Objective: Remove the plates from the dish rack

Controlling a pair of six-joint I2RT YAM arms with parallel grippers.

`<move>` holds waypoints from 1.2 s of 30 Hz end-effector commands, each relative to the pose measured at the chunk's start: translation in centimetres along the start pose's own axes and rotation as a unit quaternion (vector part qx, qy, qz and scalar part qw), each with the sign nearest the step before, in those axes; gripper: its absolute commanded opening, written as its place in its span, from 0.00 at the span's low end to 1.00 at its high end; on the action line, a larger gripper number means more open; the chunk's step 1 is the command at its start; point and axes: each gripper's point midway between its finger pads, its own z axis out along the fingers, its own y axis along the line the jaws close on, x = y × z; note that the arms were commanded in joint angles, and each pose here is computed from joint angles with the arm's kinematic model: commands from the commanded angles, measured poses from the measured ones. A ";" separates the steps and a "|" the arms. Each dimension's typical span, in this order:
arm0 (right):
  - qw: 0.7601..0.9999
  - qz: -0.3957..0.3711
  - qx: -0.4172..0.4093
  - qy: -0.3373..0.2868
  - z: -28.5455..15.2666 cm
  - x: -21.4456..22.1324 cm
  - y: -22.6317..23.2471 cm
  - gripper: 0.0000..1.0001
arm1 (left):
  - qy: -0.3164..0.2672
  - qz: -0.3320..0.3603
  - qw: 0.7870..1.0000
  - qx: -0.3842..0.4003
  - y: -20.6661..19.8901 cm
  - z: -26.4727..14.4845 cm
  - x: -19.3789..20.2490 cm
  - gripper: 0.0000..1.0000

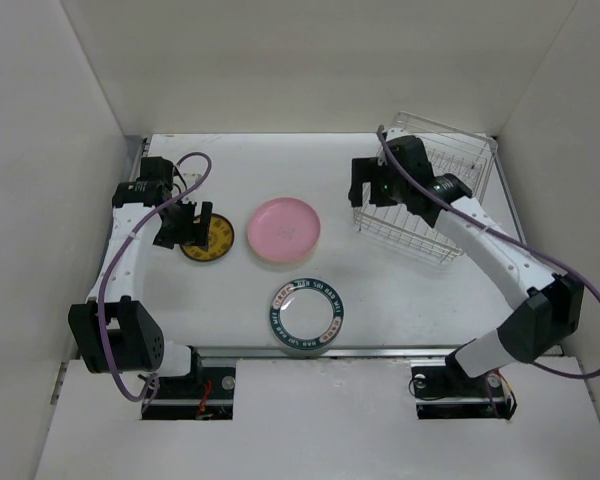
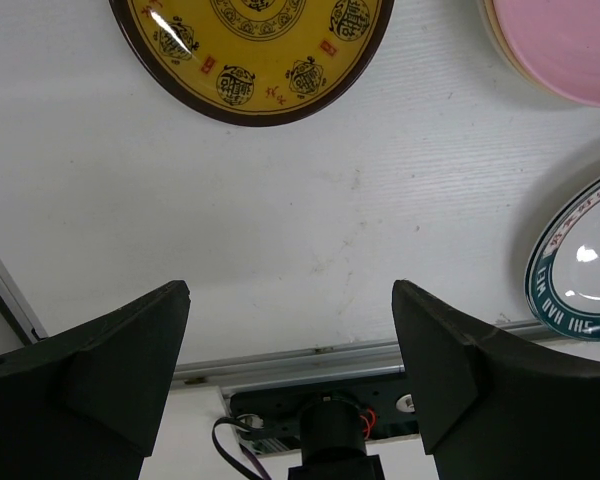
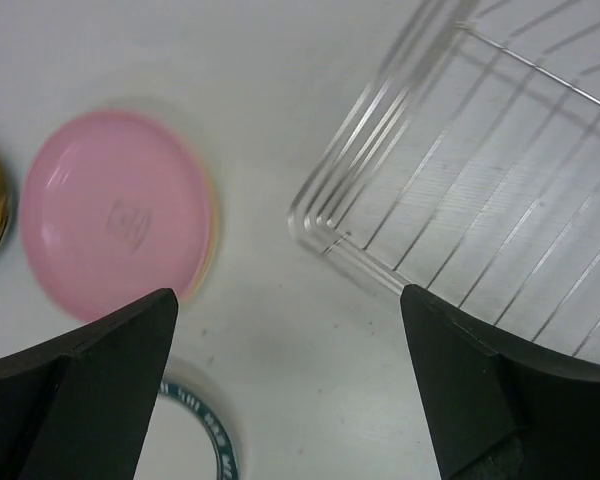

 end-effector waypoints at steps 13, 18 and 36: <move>0.967 0.184 0.151 -0.087 11.7 -3.9 -4.2 0.99 | -0.003 -0.004 1.000 0.001 -0.1 -0.6 0.6 0.80; 0.969 0.156 0.182 -0.058 13.5 -1.6 -5.4 0.74 | -0.003 -0.004 1.000 0.001 -0.1 -0.6 0.6 0.80; 0.969 0.059 0.239 0.007 12.2 4.2 -7.6 0.00 | 0.002 -0.004 1.000 0.002 -0.1 -0.3 0.6 0.80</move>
